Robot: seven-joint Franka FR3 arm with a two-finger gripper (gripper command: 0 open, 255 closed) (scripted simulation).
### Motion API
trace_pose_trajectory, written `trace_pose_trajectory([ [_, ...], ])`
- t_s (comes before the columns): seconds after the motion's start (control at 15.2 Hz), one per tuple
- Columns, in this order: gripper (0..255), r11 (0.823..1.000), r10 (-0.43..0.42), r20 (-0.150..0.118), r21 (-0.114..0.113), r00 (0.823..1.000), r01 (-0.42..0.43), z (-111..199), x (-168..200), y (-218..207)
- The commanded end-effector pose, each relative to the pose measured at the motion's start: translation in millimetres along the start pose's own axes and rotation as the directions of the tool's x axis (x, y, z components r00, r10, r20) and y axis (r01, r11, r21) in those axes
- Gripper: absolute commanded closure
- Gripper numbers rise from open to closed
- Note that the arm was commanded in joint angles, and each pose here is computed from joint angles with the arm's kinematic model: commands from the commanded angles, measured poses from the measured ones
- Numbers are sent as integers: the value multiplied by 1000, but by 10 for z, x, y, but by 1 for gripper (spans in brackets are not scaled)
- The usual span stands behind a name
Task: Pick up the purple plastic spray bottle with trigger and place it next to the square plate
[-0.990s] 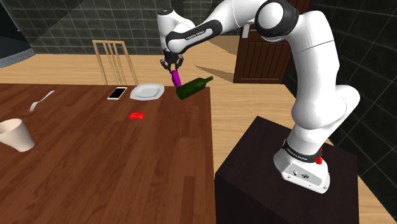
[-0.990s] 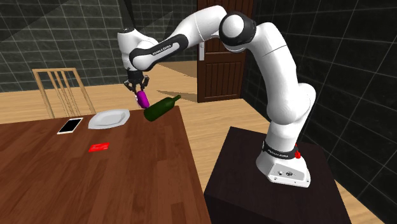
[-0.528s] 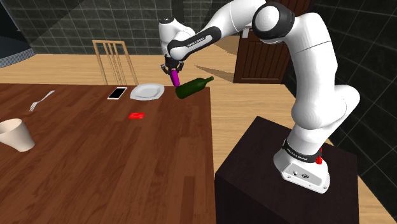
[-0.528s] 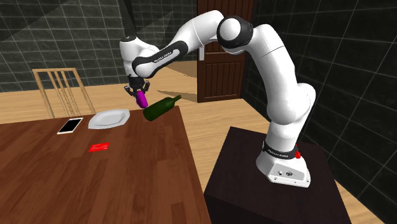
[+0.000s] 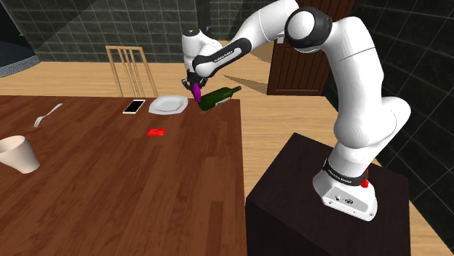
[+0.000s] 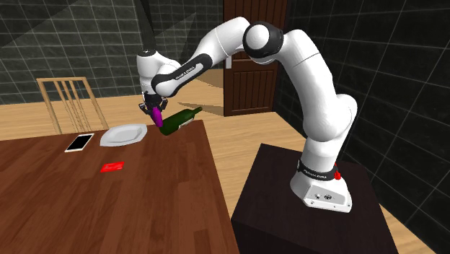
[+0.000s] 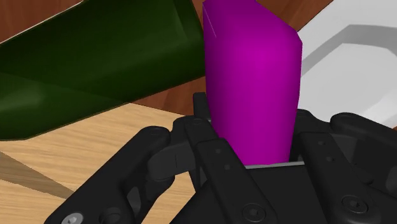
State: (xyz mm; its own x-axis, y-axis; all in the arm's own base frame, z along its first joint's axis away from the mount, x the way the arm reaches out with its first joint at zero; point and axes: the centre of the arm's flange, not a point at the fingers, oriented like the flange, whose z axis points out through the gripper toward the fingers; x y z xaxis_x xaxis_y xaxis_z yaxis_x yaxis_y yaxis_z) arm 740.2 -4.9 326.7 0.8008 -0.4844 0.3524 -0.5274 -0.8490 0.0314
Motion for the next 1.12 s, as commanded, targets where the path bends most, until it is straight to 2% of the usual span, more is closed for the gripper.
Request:
trace_pose_trajectory([
  [0.0,255,999,3,45,-54,999,-1,166,-49,111],
  [0.33,255,999,3,45,-54,999,-1,166,-49,111],
  [0.4,0,999,4,45,-54,999,-1,155,-46,107],
  [0.73,0,999,3,45,-54,999,-1,166,-49,111],
  [0.99,0,999,3,45,-54,999,-1,-333,-27,84],
  [1.06,0,999,3,45,-54,999,-1,-333,-27,84],
])
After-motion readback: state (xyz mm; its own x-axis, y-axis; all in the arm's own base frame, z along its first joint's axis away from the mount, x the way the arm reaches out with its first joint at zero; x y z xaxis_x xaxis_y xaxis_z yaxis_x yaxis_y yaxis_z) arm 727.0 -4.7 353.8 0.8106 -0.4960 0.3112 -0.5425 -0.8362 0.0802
